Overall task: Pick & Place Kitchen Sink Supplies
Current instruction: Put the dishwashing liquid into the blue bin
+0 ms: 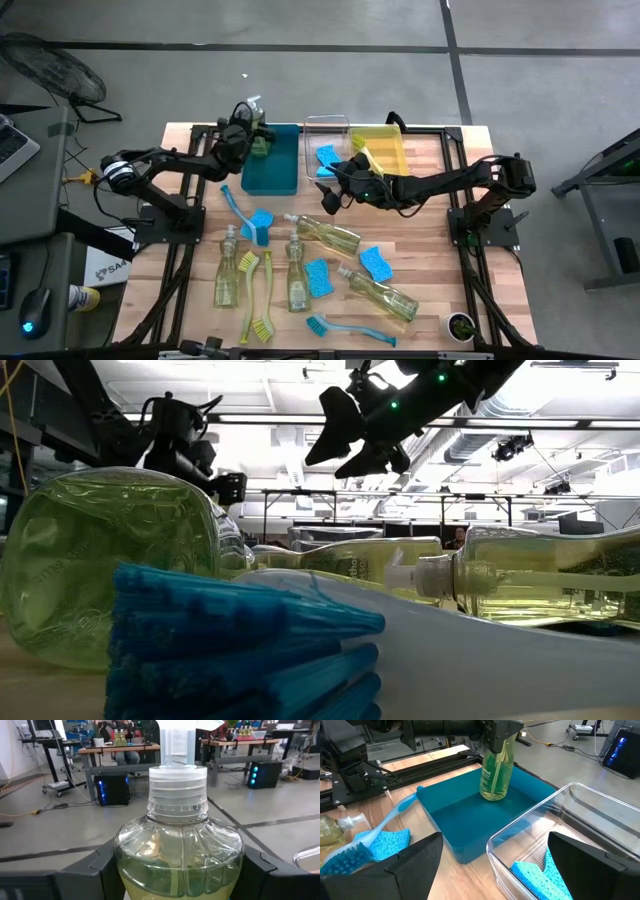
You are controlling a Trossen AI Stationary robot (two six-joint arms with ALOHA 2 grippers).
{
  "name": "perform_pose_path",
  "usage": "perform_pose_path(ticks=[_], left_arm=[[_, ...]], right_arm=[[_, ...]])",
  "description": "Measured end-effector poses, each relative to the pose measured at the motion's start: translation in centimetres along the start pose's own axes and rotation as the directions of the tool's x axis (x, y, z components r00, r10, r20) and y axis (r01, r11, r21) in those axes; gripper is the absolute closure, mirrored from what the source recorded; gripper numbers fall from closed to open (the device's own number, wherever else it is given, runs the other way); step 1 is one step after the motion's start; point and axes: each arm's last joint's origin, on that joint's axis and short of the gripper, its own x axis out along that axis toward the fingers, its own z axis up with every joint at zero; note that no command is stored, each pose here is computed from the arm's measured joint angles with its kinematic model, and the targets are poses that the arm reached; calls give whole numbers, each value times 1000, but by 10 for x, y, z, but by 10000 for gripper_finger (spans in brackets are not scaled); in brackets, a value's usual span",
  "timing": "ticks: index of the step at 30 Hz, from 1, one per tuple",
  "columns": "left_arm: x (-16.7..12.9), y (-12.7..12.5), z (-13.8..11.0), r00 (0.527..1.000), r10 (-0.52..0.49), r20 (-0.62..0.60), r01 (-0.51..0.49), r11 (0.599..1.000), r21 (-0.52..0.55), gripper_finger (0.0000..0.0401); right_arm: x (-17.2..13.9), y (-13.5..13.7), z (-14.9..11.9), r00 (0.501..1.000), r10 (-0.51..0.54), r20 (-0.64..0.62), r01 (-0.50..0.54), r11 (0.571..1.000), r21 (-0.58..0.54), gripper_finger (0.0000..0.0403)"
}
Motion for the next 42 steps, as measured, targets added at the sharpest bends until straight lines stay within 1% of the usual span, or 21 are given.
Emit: perform_pose_path(ticks=[5, 6, 11, 13, 19, 22, 30, 37, 42], left_arm=[[2, 2, 0, 1000, -26, -8, 26, 1000, -14, 156], [2, 2, -1, 1000, -26, -9, 26, 1000, -15, 147], [2, 1, -2, 999, -32, -18, 32, 999, -11, 30], [2, 1, -1, 999, -39, -17, 39, 999, -12, 15], [2, -1, -2, 994, -109, -25, 109, 994, -29, 50], [2, -1, -2, 993, -114, -25, 113, 993, -30, 60], [0, 0, 1, 994, -111, -19, 111, 994, -9, 63], [-7, 1, 11, 994, -110, -15, 111, 993, 39, 62], [-13, 6, 20, 994, -110, -19, 111, 993, 44, 62]], right_arm=[[0, 0, 0, 1000, 1, -2, -1, 1000, -1, 48], [0, 0, 0, 1000, 0, -3, 0, 1000, -1, 48], [0, 0, -1, 1000, 3, -7, -3, 1000, -2, 48], [0, 0, -1, 1000, 3, -7, -3, 1000, -2, 48], [0, 0, -1, 1000, 4, -7, -4, 1000, 0, 48], [0, 0, -1, 1000, 5, -8, -5, 1000, 0, 48], [0, -1, -3, 999, 4, -34, -4, 1000, 5, 48], [0, -1, -4, 999, 2, -41, -2, 1000, 6, 48], [0, -1, -4, 999, -3, -39, 3, 1000, 5, 48]])
